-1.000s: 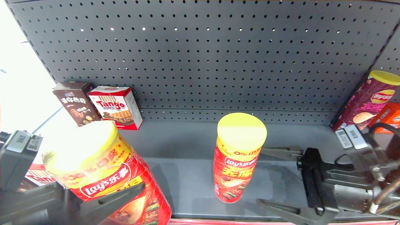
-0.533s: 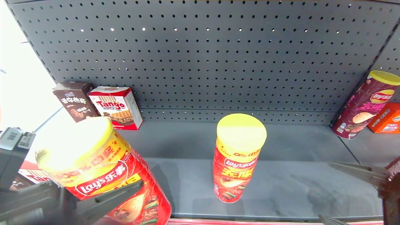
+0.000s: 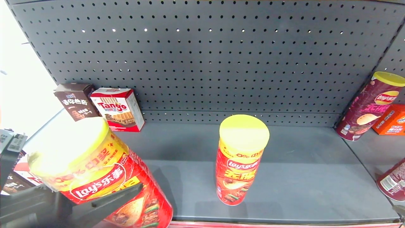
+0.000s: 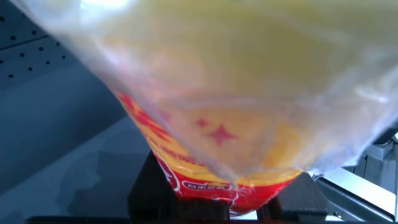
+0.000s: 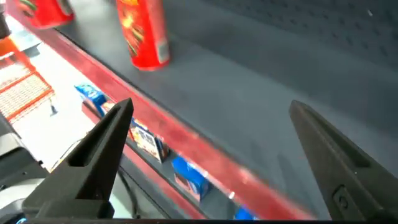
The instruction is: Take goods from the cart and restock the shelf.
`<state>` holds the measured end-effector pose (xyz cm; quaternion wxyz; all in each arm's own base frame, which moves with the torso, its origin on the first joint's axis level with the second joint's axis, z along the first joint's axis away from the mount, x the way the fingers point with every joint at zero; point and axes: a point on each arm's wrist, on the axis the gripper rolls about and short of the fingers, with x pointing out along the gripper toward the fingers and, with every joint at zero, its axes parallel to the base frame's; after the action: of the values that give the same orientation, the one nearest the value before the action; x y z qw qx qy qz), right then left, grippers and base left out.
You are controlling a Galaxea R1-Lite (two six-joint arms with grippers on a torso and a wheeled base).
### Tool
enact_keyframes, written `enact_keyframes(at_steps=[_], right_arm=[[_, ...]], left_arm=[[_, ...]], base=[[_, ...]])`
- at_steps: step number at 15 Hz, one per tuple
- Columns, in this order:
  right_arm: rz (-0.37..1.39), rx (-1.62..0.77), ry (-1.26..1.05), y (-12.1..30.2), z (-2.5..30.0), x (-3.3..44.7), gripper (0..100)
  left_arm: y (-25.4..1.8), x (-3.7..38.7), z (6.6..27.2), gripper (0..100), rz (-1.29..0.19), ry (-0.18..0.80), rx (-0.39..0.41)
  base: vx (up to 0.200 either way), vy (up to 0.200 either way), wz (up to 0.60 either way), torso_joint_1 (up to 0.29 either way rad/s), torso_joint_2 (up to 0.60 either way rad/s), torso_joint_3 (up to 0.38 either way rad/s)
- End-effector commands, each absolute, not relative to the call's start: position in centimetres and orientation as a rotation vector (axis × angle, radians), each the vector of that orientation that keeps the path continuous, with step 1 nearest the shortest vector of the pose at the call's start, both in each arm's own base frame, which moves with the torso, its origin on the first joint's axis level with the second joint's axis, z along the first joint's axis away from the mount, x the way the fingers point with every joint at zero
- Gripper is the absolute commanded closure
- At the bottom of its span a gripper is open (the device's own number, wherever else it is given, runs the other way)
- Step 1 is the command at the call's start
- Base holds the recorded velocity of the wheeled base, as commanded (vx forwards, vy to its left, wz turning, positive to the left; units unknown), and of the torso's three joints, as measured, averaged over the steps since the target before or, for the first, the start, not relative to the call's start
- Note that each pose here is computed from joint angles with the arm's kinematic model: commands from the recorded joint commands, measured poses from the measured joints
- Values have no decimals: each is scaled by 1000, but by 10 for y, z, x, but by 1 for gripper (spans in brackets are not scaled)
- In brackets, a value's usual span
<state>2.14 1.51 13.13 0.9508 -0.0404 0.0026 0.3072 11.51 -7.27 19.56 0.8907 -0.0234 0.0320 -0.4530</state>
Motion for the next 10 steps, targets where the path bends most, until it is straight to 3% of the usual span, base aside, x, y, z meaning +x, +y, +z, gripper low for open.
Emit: enact_keyframes(at_steps=[1,3,10], right_arm=[[509,-6,-24,-3,98,-7,0],[431,-1,28,-10,74,-21,0],[426,-4,-2,-10,76,-21,0]], left_arm=[[-73,114,196,100,-942,64,-49],[-73,114,196,100,-945,62,-49],[-73,114,196,100,-950,63,-47]], base=[[0,0,0,0,0,0],[0,0,0,0,0,0],[0,0,0,0,0,0]])
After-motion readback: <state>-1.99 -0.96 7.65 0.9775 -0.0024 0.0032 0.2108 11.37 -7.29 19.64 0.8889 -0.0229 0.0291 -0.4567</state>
